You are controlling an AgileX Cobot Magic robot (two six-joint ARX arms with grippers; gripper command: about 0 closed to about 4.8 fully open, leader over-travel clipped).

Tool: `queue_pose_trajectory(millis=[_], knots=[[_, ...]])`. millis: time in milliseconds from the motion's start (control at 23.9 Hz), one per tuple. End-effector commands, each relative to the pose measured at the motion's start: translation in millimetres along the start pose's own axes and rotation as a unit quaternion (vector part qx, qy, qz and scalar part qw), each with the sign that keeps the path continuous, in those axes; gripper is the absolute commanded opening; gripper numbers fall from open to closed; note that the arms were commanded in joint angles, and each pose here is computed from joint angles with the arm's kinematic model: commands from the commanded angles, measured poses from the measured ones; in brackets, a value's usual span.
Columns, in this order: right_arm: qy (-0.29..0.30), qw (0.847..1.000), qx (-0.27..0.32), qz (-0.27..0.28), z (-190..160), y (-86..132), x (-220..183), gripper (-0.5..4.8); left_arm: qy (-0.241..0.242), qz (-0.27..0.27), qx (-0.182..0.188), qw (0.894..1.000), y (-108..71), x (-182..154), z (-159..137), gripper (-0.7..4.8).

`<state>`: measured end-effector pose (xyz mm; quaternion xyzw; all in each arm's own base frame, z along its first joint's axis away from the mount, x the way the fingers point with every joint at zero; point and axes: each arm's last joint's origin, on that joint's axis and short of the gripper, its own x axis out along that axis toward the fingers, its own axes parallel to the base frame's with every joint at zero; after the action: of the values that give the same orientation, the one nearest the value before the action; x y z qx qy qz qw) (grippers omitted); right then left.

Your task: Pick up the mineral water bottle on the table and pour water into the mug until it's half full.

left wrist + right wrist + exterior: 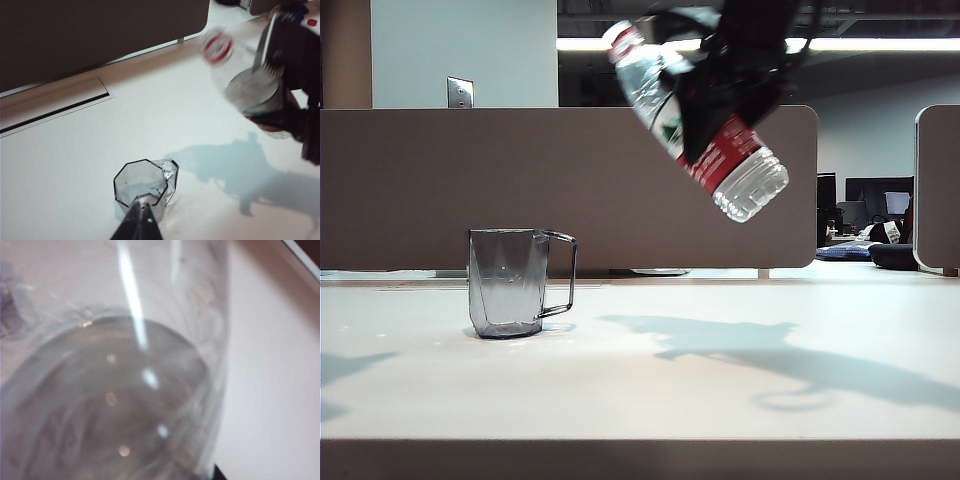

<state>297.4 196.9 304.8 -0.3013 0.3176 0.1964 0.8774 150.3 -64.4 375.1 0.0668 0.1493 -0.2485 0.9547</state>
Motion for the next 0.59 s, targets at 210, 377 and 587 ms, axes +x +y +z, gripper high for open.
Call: queue_pose_trajectory(millis=[210, 377, 587], knots=[[0.027, 0.987, -0.144, -0.067, 15, 48, 18, 2.59, 0.003, 0.0, 0.002, 1.0, -0.2, -1, 0, -0.05], [0.044, 0.981, -0.172, -0.079, 14, 64, 27, 2.59, 0.005, 0.001, 0.002, 1.0, -0.2, -1, 0, -0.05], [0.076, 0.967, -0.213, -0.115, 11, 72, 38, 2.59, 0.017, 0.0, 0.0, 1.0, -0.4, -2, -2, -0.05]])
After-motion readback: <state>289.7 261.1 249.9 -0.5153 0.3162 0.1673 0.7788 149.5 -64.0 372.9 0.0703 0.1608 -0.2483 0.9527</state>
